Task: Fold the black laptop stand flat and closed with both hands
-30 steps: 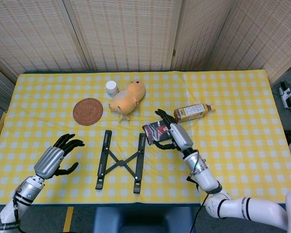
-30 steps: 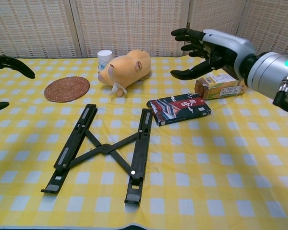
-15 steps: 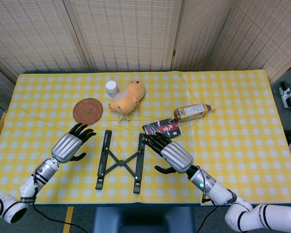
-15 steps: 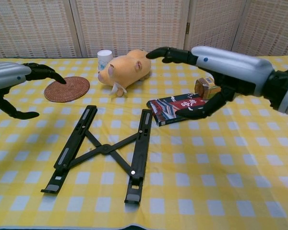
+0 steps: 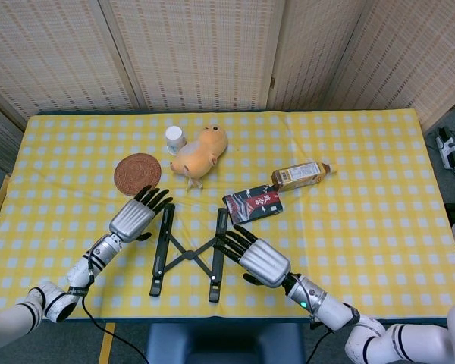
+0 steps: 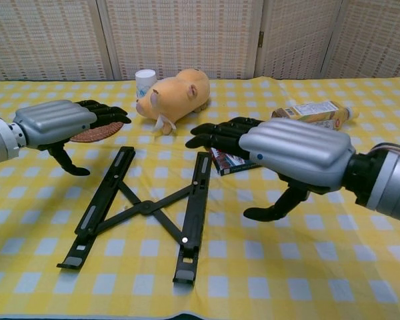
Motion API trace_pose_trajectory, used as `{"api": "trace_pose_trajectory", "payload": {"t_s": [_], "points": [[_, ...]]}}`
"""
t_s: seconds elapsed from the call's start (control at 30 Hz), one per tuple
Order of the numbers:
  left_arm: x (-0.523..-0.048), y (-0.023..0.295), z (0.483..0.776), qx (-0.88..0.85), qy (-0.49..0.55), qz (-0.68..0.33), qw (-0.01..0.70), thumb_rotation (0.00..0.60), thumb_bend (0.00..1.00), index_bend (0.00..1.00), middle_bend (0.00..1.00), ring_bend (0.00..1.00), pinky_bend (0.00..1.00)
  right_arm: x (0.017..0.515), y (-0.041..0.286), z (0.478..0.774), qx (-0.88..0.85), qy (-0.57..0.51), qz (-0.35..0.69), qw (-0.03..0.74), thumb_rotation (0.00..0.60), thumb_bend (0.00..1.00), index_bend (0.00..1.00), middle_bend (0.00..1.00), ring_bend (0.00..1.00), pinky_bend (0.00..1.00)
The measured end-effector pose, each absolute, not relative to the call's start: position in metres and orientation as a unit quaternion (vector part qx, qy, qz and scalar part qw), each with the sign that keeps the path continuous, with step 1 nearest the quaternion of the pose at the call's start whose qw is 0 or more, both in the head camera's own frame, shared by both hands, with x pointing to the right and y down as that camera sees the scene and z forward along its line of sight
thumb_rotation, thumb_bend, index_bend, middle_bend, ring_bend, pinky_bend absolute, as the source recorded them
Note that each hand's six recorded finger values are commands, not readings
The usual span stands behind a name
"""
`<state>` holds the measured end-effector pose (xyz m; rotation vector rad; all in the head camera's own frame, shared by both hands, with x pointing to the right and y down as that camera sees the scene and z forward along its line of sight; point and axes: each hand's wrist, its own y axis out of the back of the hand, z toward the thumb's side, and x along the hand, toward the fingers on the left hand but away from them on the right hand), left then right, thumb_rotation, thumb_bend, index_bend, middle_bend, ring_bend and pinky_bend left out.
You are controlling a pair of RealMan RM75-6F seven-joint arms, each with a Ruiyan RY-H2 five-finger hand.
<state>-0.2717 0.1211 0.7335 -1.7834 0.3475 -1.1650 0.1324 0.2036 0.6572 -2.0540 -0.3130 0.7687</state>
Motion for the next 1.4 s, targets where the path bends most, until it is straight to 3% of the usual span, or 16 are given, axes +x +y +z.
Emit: {"api": "trace_pose_trajectory", "payload": {"t_s": [0.97, 1.4], "points": [[-0.254, 0.122, 0.759, -0.731, 0.149, -0.492, 0.448, 0.6, 0.2, 0.02, 0.01, 0.0, 0.0, 0.102, 0.207, 0.708, -0.801, -0.145, 0.34, 0.47, 0.6, 0.24, 0.0, 0.0, 0.0, 0.0], [-0.253, 0.128, 0.76, -0.754, 0.171, -0.488, 0.405, 0.6, 0.2, 0.02, 0.01, 0.0, 0.0, 0.085, 0.215, 0.723, -0.794, -0.143, 0.33, 0.49, 0.6, 0.24, 0.0, 0.0, 0.0, 0.0]]}}
